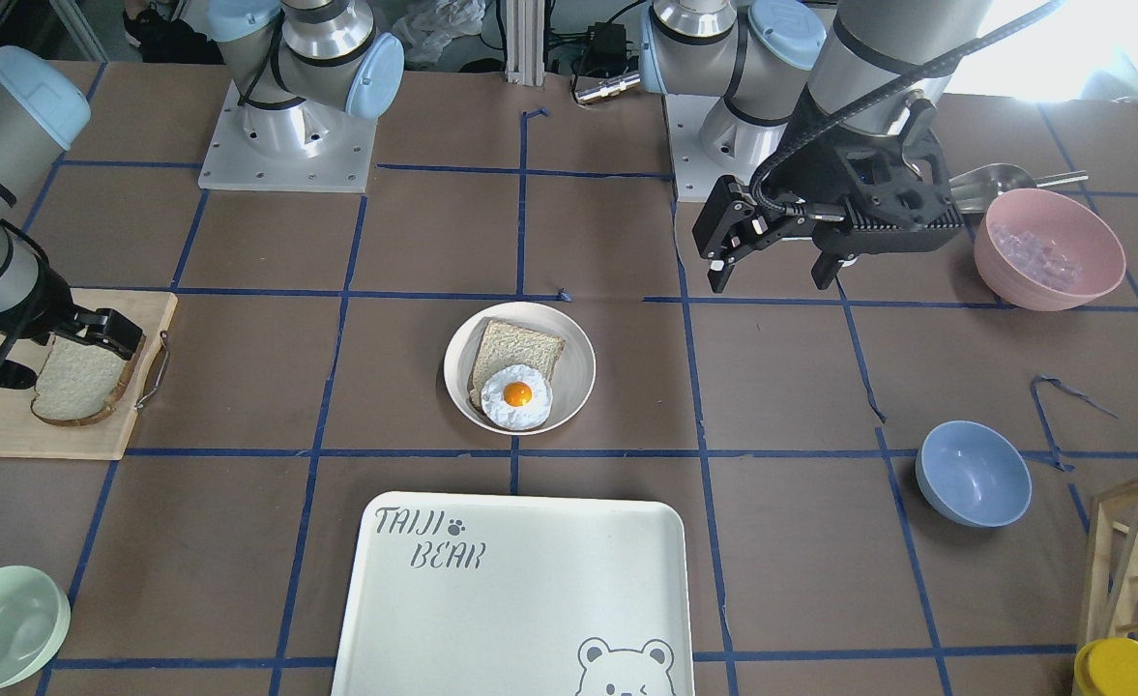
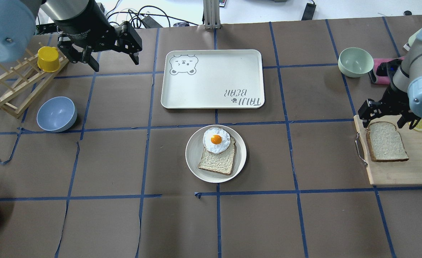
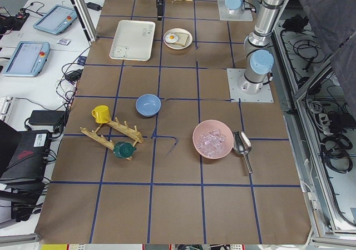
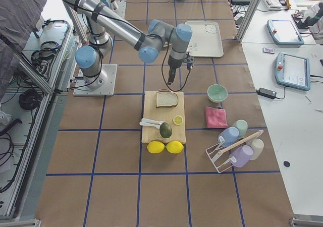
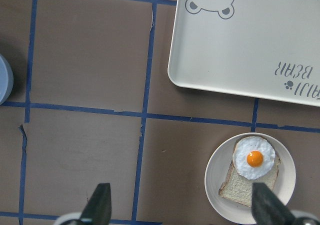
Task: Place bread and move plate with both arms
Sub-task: 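Move the right gripper over the bread slice on the wooden board, then lower the right gripper and grasp the bread slice's edge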
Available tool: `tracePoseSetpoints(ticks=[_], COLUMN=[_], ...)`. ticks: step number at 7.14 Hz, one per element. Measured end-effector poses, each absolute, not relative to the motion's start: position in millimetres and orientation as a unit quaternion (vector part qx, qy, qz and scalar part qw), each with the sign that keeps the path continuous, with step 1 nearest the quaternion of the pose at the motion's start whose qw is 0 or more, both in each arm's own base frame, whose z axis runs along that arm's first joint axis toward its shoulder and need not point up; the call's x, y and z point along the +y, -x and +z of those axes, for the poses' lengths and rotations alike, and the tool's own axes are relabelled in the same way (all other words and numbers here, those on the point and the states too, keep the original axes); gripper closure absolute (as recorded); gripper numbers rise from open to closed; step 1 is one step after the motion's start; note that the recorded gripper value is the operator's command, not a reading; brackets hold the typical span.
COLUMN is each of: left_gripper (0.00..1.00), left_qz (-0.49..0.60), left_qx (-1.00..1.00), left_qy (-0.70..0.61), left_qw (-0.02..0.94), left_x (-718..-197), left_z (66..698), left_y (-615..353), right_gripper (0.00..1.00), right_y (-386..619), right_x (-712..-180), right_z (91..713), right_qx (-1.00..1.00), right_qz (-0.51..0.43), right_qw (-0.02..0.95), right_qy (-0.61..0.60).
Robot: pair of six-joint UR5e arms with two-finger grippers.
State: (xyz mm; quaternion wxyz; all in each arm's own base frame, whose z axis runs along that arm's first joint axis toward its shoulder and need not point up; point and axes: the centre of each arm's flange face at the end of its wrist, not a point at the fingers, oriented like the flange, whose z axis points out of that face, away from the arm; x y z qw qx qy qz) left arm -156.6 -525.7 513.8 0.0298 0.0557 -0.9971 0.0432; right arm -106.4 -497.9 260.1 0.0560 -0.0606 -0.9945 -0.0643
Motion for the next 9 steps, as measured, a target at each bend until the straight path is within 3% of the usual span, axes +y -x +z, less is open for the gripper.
tracePoseSetpoints(ticks=[3, 4, 5, 9], left_gripper=[0.00, 0.00, 0.00, 0.00], left_qz=[0.044, 0.044, 0.044, 0.044], left_qx=[-0.997, -0.997, -0.997, -0.997], left_qy=[-0.056, -0.055, -0.055, -0.055], left_qw=[0.030, 0.030, 0.030, 0.031], left_x=[-525, -525, -525, -525], left_z=[514, 514, 514, 514], left_y=[157, 157, 157, 157], right_gripper=[0.00, 0.06, 0.22, 0.62], right_y=[136, 137, 138, 139], right_x=[-490, -490, -490, -489], right_z=[195, 190, 189, 187], right_qx=[-0.998, -0.998, -0.998, -0.998], right_qz=[-0.047, -0.047, -0.047, -0.052], right_qw=[0.036, 0.035, 0.036, 0.038], right_qy=[0.011, 0.006, 0.004, -0.002])
